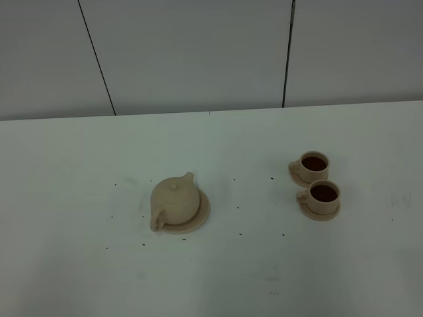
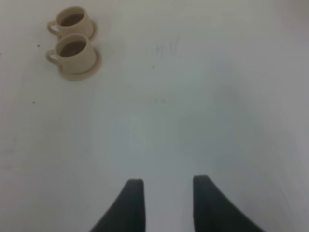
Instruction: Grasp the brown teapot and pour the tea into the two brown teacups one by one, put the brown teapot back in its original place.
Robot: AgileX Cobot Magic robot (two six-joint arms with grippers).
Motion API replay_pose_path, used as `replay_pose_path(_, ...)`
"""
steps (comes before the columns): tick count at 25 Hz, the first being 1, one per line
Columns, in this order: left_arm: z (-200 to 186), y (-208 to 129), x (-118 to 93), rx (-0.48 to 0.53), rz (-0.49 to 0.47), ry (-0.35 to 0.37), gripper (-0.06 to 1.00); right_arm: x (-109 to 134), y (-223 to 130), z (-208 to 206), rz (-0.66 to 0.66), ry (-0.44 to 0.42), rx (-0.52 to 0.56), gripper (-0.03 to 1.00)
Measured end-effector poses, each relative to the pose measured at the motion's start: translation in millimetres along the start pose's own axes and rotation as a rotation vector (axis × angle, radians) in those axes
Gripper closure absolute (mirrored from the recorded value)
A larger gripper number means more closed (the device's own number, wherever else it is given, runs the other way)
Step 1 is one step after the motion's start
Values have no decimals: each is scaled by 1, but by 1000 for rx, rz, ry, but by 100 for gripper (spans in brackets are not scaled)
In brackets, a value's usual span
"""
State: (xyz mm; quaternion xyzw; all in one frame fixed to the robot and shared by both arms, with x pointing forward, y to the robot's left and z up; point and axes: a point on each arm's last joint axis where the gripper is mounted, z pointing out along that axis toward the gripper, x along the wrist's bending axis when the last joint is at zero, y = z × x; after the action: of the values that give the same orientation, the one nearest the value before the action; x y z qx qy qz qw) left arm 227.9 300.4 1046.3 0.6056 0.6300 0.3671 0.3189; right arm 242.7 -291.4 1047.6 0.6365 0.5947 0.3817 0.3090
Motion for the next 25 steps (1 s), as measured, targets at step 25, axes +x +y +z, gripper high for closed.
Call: replay_pose_path(25, 0, 0, 0, 0, 0, -1, 55, 0, 0, 0, 0, 0, 0, 73)
